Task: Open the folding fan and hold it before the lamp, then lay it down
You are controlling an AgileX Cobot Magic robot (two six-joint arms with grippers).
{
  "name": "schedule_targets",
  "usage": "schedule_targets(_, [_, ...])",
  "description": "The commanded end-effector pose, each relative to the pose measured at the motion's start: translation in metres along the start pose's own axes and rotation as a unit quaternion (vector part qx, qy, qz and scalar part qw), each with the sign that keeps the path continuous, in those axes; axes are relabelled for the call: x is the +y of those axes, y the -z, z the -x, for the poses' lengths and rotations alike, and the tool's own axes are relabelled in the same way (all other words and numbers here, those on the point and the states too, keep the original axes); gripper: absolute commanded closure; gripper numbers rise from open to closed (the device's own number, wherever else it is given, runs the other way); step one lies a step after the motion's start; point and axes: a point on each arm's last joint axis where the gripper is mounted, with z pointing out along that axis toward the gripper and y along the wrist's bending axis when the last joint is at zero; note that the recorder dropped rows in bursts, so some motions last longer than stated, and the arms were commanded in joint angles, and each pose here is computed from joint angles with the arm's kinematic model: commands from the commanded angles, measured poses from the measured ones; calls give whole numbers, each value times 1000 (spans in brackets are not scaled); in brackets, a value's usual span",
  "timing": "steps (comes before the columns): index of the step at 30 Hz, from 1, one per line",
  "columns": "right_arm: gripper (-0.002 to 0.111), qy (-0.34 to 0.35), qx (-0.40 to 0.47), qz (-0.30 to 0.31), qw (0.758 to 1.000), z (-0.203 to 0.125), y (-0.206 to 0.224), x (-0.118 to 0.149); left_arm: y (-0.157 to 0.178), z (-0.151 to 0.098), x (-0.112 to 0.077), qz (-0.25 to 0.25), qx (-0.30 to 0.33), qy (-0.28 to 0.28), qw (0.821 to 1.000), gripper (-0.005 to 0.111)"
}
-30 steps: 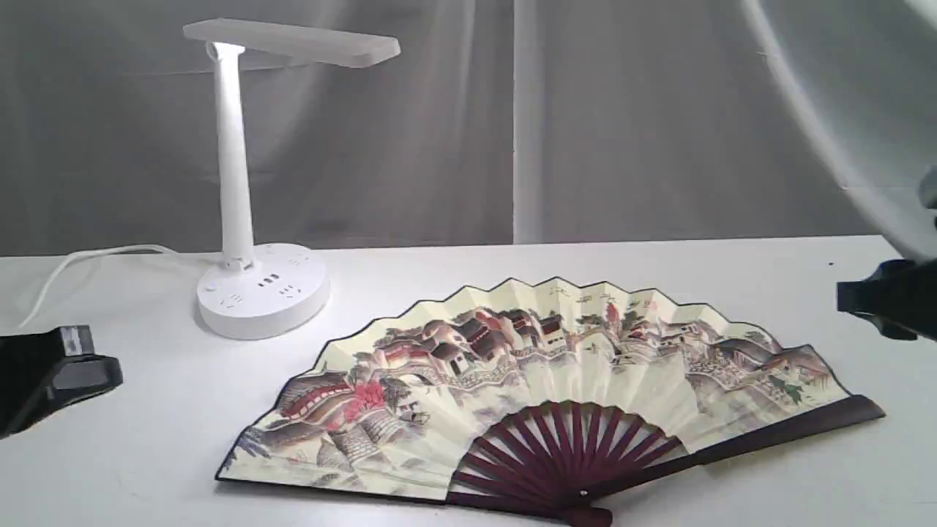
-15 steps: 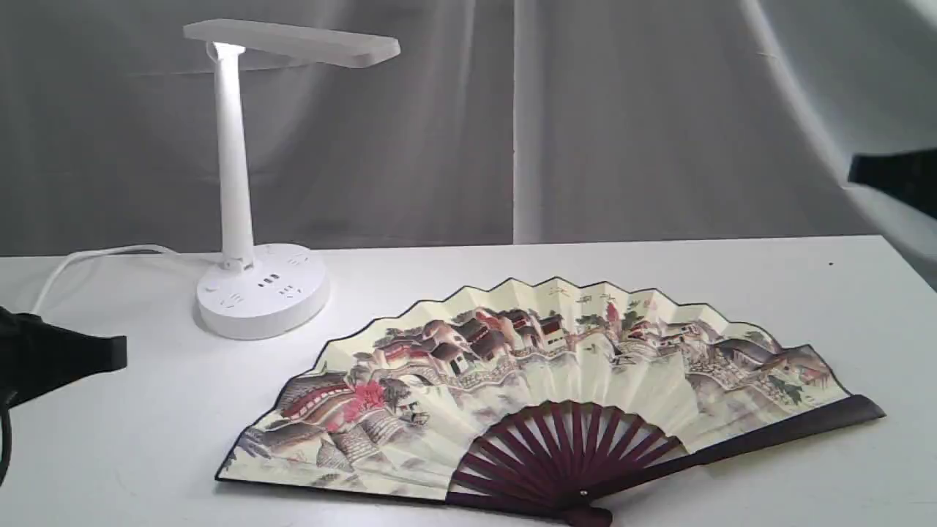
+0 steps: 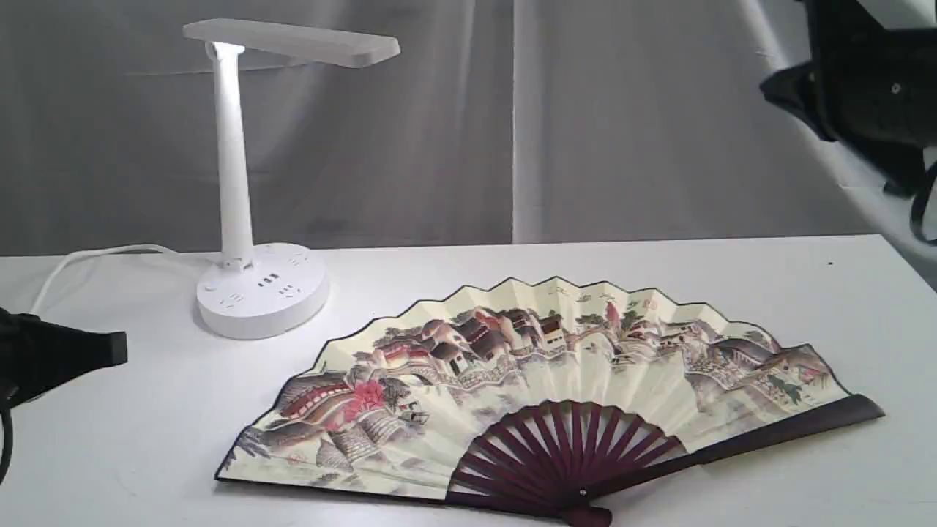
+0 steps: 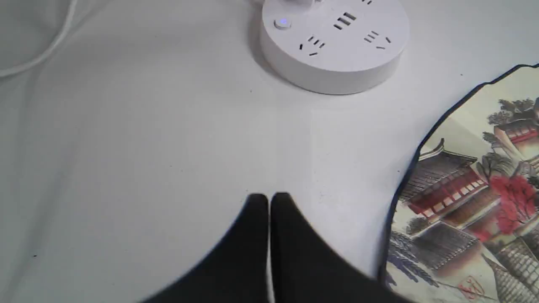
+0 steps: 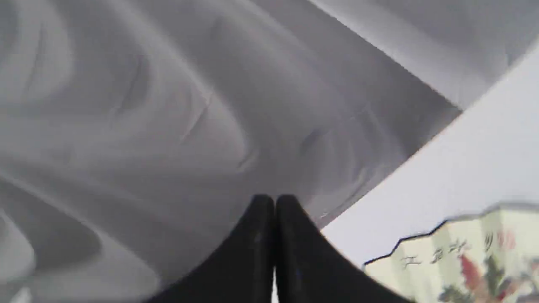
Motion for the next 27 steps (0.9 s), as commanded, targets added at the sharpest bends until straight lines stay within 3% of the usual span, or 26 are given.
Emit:
schedule_targets(1, [108, 172, 122, -6, 978, -8, -1, 8, 1, -1, -4, -18, 4, 11, 1000, 107])
schedule_targets(3, [108, 228, 163, -74, 957, -11, 0, 2, 1, -2, -6, -30, 7, 14, 999, 107])
schedule_targets(6, [108, 284, 195, -228, 911, -9, 9, -22, 1, -5, -6, -29, 12, 14, 999, 107])
schedule_targets(7, [108, 305, 203, -288, 885, -9, 14, -32, 1, -6, -5, -26, 13, 14, 999, 107])
schedule_targets(9, [108, 308, 200, -344, 864, -11, 22, -45, 1, -8, -2, -13, 13, 14, 1000, 107])
schedule_targets(13, [108, 315, 148, -298, 889, -30, 40, -51, 1, -11, 0, -4, 17, 5, 1000, 107])
schedule_targets(18, [108, 328, 124, -249, 903, -63, 79, -55, 15, -15, -6, -46, 12, 6, 999, 107])
schedule_targets(27, [108, 345, 72, -207, 913, -99, 143, -62, 86, -10, 0, -65, -101, 11, 993, 107])
